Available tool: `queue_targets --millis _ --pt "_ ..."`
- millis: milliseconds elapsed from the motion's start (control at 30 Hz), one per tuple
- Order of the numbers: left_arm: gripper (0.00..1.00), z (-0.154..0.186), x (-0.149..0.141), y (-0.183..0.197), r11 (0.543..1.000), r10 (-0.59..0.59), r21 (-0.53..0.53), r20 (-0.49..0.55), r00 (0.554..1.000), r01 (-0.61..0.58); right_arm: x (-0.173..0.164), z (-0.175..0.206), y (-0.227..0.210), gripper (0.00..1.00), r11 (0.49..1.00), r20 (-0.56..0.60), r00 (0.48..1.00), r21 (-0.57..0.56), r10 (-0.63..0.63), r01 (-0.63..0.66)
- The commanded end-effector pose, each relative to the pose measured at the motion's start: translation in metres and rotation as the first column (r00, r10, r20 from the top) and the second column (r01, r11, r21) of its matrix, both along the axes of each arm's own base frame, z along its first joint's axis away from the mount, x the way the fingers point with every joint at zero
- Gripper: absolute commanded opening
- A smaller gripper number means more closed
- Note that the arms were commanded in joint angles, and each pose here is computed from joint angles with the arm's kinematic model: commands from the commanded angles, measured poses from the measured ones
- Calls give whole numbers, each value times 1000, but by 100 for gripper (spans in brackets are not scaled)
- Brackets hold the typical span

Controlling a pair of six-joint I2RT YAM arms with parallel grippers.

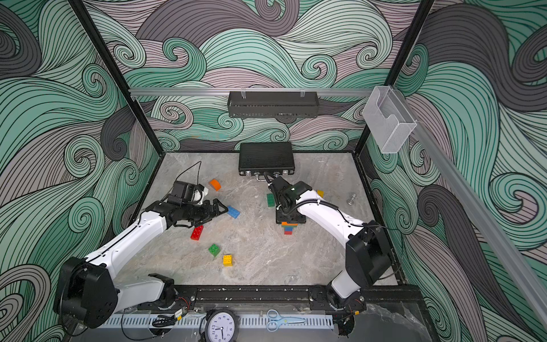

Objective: Assemble an ice cream with lego
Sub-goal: Assemble the lego brick with the lego brick.

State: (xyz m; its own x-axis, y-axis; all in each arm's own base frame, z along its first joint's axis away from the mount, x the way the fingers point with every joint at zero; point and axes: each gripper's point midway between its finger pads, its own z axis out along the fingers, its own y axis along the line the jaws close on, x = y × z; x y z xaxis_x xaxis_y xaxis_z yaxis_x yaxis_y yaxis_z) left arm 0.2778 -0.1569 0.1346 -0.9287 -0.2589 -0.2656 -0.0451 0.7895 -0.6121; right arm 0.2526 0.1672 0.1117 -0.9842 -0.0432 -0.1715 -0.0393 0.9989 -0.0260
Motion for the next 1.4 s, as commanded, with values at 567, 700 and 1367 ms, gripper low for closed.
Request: queue_targets --millis 567,700,1367 --pt "97 28 4 1 1000 -5 14 71 997 4 -32 -14 19 64 999 -137 990 15 33 -32" --pt "97 28 3 1 1000 -5 14 71 997 4 -32 -9 22 64 999 -133 991 10 32 -31" --pt "97 26 -2 5 1000 1 20 75 997 -2 -27 -7 37 67 997 -129 989 -23 73 -76"
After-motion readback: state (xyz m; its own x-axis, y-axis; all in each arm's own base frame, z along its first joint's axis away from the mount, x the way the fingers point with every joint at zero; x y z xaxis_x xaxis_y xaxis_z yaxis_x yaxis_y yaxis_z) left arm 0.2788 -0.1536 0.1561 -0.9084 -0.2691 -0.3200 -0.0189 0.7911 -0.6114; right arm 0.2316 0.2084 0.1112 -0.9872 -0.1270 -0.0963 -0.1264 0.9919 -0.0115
